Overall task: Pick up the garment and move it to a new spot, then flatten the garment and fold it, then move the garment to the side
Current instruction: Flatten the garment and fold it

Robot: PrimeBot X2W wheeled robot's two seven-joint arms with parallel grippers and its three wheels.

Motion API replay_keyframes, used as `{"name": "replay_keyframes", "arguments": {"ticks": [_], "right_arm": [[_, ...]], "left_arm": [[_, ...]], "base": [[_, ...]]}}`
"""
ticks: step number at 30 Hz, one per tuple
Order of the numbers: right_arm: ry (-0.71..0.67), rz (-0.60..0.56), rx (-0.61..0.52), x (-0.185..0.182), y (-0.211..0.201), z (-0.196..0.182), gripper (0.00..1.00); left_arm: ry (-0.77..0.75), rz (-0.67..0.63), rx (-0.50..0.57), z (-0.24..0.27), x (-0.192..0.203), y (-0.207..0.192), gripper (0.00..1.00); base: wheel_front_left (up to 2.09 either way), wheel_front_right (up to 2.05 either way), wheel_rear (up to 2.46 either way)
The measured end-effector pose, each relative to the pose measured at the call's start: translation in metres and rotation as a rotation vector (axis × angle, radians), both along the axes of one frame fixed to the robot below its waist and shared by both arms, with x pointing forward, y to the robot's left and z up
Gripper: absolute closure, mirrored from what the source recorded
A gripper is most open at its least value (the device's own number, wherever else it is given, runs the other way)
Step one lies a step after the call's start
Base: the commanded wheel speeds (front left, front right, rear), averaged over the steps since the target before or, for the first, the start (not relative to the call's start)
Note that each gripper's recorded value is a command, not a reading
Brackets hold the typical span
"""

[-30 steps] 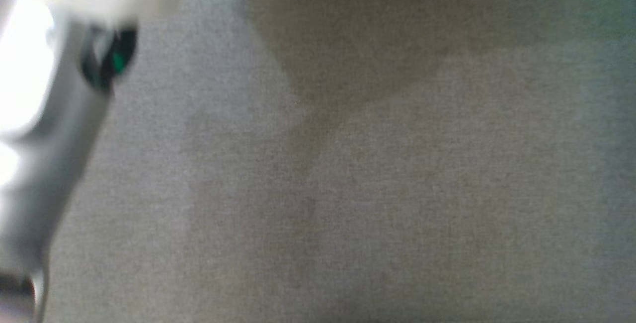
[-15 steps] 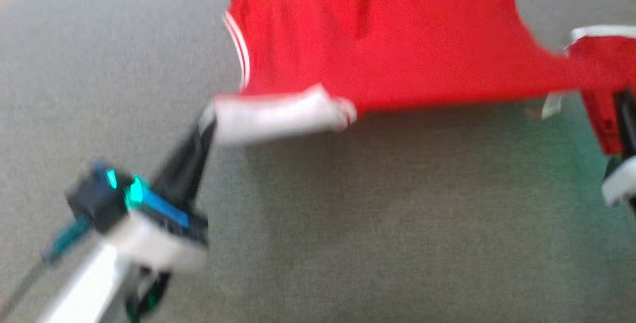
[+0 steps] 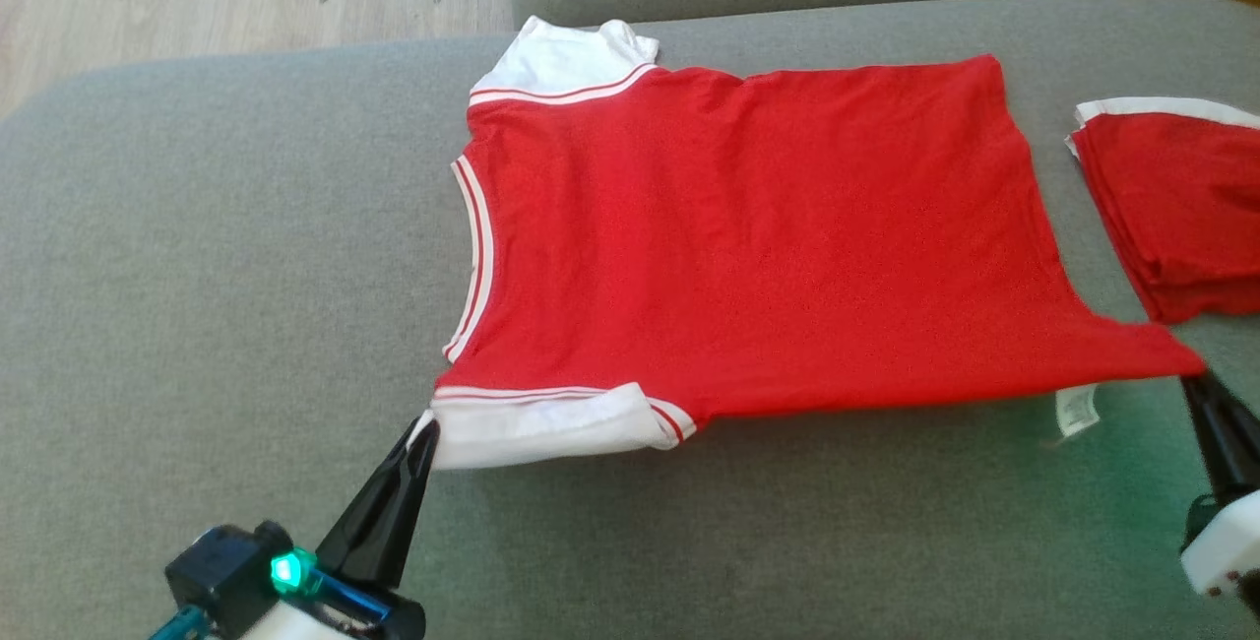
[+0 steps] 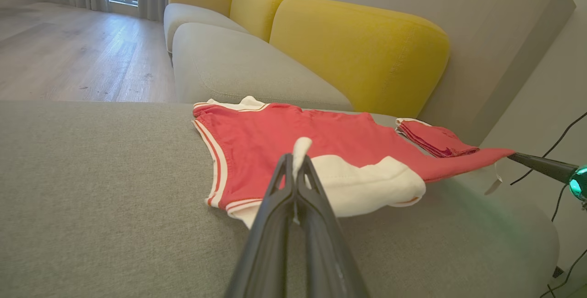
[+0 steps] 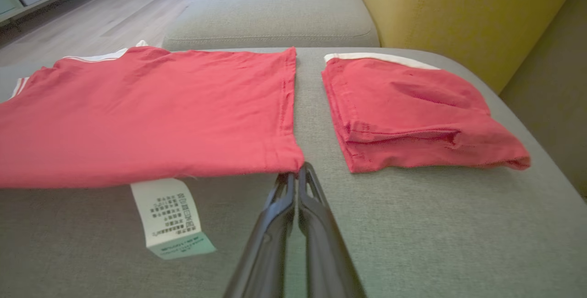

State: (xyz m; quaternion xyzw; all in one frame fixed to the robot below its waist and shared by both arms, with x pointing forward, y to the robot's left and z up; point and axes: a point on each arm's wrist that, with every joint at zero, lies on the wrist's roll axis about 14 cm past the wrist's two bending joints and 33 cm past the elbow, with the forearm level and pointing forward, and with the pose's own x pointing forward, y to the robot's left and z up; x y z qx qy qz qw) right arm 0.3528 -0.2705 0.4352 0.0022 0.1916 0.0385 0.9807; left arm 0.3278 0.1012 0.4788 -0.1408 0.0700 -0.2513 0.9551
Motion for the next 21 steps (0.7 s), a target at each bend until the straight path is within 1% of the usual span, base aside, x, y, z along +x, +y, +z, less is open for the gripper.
{"name": "replay_keyframes", "arguments": {"ticks": [5, 9, 14, 21], "right_arm": [[0.056, -0.006, 0.028, 0.0, 0.011, -0.01, 1.0], [0.109, -0.013, 0.033, 0.006, 0.014, -0.025, 1.0], [0.117, -0.013, 0.036, 0.029, 0.016, -0.032, 1.0], [0.119, 0.004, 0.042, 0.06, 0.022, -0.038, 1.0]], "left_arm": [[0.019, 0.009, -0.005, -0.005, 0.006, -0.002, 1.0], [-0.018, 0.013, -0.021, 0.004, 0.031, -0.006, 1.0], [-0.06, 0.01, -0.03, 0.012, 0.066, -0.012, 1.0], [-0.075, -0.003, 0.002, 0.006, 0.108, -0.016, 1.0]], "base": [[0.0, 0.0, 0.0], [0.0, 0.0, 0.0], [0.0, 0.0, 0.0], [0.0, 0.0, 0.0]]}}
